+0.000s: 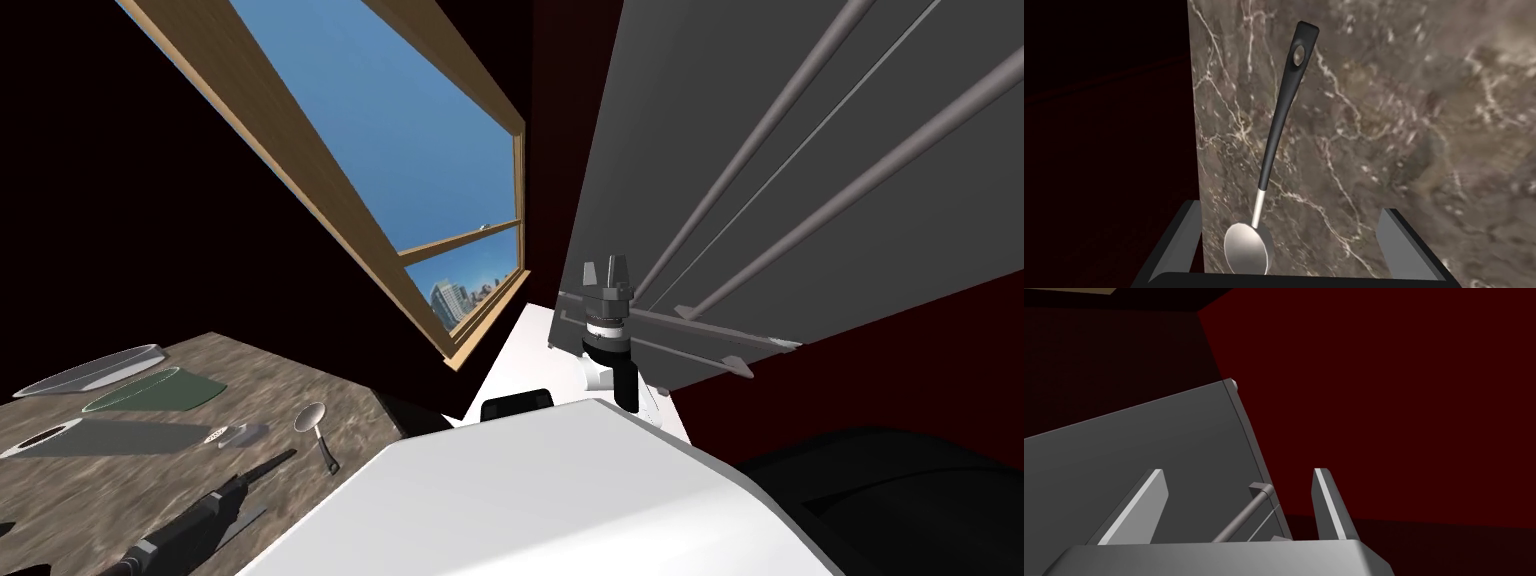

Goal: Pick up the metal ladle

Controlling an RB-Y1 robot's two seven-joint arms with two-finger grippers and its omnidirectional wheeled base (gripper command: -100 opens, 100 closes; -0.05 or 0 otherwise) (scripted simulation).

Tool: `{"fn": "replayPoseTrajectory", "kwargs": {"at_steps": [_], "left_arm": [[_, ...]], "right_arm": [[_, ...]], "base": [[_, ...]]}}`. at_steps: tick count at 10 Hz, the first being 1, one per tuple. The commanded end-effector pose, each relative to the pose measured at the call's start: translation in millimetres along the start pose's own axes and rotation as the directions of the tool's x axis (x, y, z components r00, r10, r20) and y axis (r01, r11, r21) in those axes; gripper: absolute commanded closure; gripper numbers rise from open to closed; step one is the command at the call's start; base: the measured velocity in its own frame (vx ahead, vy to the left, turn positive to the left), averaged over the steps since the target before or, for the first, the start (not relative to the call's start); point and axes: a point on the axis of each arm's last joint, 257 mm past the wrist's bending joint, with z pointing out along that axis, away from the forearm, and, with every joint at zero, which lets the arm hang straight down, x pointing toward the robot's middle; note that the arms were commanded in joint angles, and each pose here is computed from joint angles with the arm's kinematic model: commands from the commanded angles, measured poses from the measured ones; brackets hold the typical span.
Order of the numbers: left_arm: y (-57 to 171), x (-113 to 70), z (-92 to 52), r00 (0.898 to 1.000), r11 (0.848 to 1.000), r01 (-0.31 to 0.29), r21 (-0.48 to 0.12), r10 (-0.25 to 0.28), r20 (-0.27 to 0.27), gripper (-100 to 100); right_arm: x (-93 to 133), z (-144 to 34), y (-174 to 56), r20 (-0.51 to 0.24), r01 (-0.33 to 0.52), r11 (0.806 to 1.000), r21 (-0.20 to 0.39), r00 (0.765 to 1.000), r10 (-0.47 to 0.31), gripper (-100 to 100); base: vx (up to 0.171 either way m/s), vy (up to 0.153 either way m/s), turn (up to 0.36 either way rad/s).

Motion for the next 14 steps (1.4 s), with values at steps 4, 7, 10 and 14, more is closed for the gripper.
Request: {"fn": "replayPoseTrajectory", "kwargs": {"at_steps": [4,7,10,14], "left_arm": [[33.4,-12.1,-20.1,0.998,0.984,-0.026,-0.178,0.014,-0.065,-100],[56.9,-13.9,-34.0,0.992,0.955,-0.061,-0.291,0.027,-0.121,-100],[87.3,3.7,-44.8,0.981,0.92,-0.091,-0.38,0.016,-0.195,-100],[99.6,5.8,-40.4,0.986,0.929,-0.072,-0.363,0.011,-0.166,-100]], "right_arm": [[0.0,0.0,0.0,0.0,0.0,1.0,0.0,1.0,0.0,0],[0.0,0.0,0.0,0.0,0.0,1.0,0.0,1.0,0.0,0],[0.0,0.0,0.0,0.0,0.0,1.0,0.0,1.0,0.0,0],[0.0,0.0,0.0,0.0,0.0,1.0,0.0,1.0,0.0,0]], "base": [[0.077,0.006,-0.1],[0.092,0.022,-0.15],[0.086,0.032,-0.123],[0.028,0.008,-0.041]]}}
